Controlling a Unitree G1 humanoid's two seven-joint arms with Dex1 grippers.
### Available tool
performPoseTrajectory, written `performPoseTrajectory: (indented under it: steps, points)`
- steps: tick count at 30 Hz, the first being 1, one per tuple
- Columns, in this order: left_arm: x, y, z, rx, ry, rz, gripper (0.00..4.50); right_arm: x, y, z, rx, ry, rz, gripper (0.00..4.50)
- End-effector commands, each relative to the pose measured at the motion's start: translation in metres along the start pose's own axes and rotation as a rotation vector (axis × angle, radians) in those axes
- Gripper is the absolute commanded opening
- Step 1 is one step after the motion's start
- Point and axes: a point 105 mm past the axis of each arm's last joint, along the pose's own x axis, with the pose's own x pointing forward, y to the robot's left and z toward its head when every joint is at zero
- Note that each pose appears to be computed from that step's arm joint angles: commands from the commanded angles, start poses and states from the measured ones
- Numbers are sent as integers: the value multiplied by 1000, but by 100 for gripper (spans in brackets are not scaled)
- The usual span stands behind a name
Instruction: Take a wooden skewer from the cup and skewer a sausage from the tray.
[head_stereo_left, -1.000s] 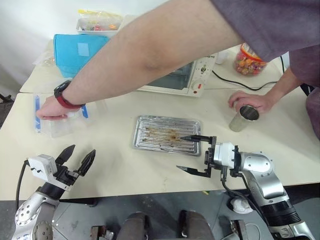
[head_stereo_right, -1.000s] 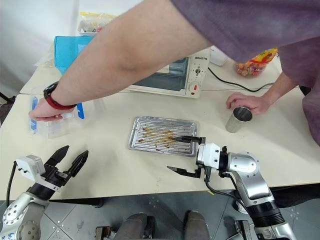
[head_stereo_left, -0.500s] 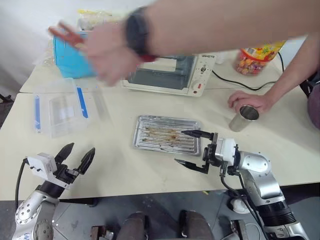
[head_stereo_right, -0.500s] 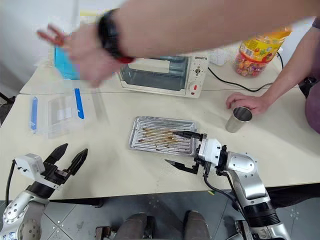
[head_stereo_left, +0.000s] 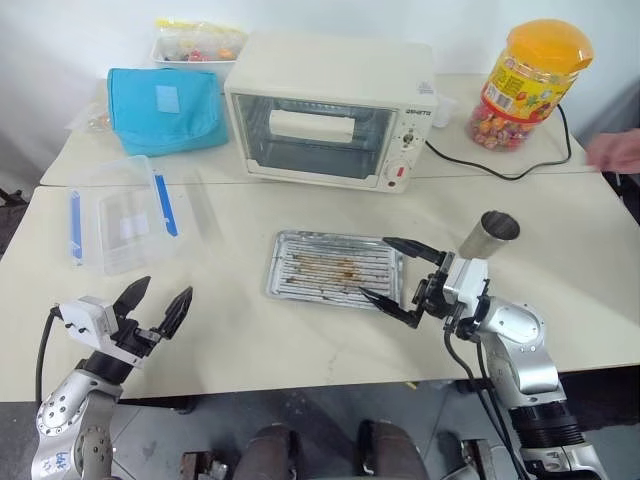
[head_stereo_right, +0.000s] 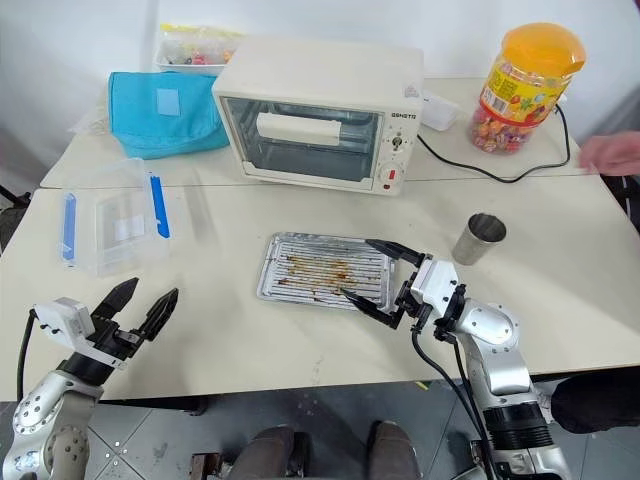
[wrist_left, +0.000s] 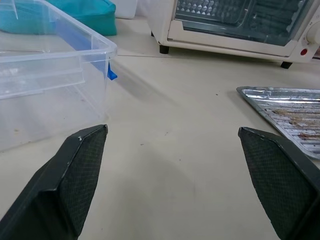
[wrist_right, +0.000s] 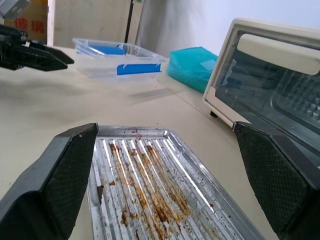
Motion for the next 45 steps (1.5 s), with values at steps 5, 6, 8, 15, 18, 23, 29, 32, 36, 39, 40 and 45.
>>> performPoseTrajectory:
  steps: [5, 6, 8, 15, 18, 23, 29, 32, 36, 39, 40, 45]
  points:
    - [1, 0, 4, 20, -22, 6, 443, 1, -6, 10, -29, -34, -12, 450]
    - [1, -1, 4, 26, -22, -3, 443, 1, -5, 10, -27, -32, -7, 450]
    - [1, -3, 6, 37, -23, -19, 443, 0, -6, 9, -26, -26, 0, 450]
    - [-2, -20, 17, 184, 57, -273, 443, -23, -6, 8, -34, 56, 82, 450]
    - [-8, -37, 19, 257, 132, -451, 443, -47, -9, 4, -33, 139, 90, 450]
    - [-15, -45, 16, 287, 186, -546, 443, -79, -5, -4, -2, 245, 91, 450]
    - [-15, -44, 7, 308, 202, -536, 443, -103, 20, -32, 86, 340, 133, 450]
    - [-14, -45, 8, 300, 191, -515, 443, -104, 25, -37, 107, 349, 142, 450]
    - [-13, -45, 7, 263, 192, -483, 443, -95, 28, -38, 114, 326, 147, 450]
    - [-11, -44, 8, 222, 173, -443, 443, -81, 21, -32, 99, 276, 131, 450]
    - [-10, -44, 9, 214, 164, -425, 443, -75, 19, -29, 94, 256, 128, 450]
    - [-4, -33, 19, 132, 70, -260, 443, -36, 6, -2, 73, 105, 98, 450]
